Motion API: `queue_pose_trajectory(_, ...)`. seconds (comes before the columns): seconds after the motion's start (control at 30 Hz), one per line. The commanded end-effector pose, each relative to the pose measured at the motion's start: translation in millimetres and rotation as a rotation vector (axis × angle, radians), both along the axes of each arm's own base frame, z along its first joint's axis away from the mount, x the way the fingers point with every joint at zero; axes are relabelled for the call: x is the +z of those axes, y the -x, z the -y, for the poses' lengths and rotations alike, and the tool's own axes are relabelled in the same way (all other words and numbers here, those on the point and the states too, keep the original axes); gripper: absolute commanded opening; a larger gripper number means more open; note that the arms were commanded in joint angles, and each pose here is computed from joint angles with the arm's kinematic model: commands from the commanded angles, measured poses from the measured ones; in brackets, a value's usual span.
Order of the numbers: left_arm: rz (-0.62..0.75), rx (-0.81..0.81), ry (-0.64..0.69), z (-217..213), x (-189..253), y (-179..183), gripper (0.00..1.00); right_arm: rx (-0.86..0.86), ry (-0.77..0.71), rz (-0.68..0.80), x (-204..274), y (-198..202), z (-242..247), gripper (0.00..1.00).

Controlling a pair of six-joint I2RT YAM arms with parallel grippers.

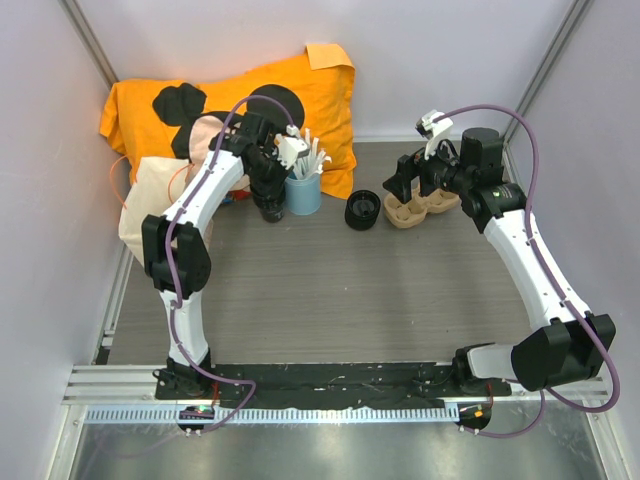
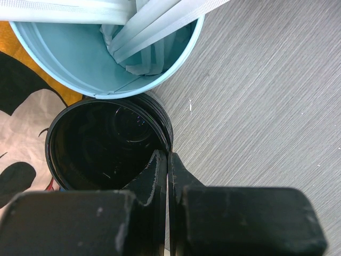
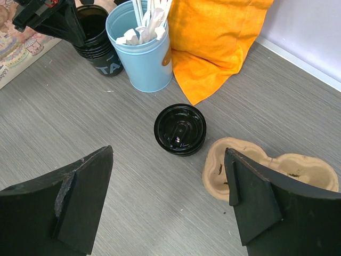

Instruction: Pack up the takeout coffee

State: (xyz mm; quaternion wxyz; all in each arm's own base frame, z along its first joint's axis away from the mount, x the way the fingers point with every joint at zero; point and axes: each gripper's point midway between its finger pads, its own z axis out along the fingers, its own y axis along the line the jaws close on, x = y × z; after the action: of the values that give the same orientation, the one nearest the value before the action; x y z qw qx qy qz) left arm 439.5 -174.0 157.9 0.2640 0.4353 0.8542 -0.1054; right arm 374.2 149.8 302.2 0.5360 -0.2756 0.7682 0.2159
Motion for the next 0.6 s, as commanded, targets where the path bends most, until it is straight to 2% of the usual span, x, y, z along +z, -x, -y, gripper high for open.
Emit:
queue_pose_trajectory(0.0, 0.068, 0.020, 0.010, -3.9, 26.5, -7.5, 0.02, 0.015, -0.026, 0.090, 27.2, 4.0, -1.9, 0.90)
queue_pose_trajectory(0.57, 0.024, 0.016, 0.005, -2.5, 13.1, -3.8, 0.05, 0.012, -0.024, 0.090, 26.2, 3.2, -1.5, 0.90)
